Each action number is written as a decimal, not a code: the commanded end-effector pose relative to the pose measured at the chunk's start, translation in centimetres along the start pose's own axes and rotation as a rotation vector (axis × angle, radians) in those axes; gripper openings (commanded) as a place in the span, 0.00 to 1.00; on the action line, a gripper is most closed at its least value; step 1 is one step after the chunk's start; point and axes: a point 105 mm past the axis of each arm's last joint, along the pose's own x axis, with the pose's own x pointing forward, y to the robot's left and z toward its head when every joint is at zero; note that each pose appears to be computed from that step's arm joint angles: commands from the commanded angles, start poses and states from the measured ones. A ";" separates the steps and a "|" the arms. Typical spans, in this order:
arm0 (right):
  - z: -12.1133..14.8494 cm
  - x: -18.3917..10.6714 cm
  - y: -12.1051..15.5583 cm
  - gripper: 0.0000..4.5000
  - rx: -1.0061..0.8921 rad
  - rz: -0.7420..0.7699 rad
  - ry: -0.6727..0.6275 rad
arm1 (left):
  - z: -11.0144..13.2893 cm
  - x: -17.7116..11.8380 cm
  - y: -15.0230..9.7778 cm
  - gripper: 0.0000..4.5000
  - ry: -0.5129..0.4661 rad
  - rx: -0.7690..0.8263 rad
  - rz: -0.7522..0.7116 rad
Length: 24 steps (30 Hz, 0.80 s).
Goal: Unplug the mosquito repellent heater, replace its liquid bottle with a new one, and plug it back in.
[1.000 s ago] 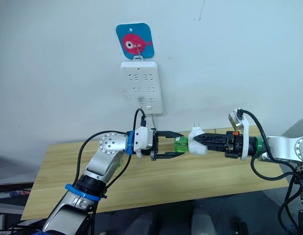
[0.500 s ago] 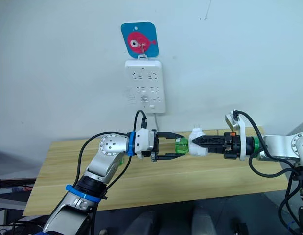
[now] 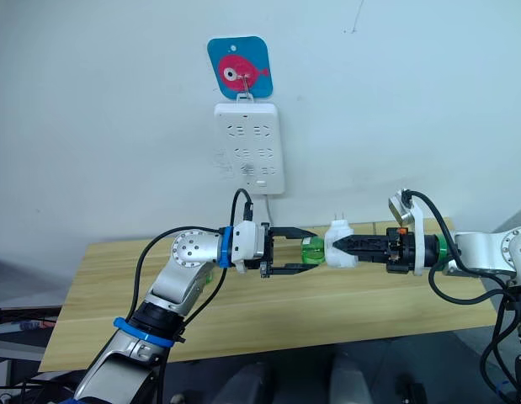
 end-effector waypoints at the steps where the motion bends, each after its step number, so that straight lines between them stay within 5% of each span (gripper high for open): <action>1: -0.9 0.0 1.9 0.66 -0.117 0.033 0.090 | 2.2 0.4 1.6 0.50 -0.091 -0.186 0.037; 8: -1.1 -0.6 2.5 0.66 -0.141 0.080 0.127 | 3.2 -1.7 1.2 0.50 -0.113 -1.121 -0.179; 11: -0.9 -0.6 2.7 0.66 -0.150 0.093 0.128 | 3.4 -2.9 1.8 0.50 -0.157 -1.345 -0.217; 13: -0.6 -0.5 2.8 0.66 -0.151 0.103 0.119 | 2.9 -3.0 1.5 0.50 -0.136 -1.386 -0.217; 20: 0.0 -0.7 2.8 0.66 -0.160 0.097 0.085 | 2.8 -2.6 1.7 1.00 -0.162 -1.356 -0.181; 24: 0.2 -1.4 2.5 0.66 -0.134 0.091 0.047 | 2.3 -4.0 2.2 1.00 -0.089 -1.165 -0.063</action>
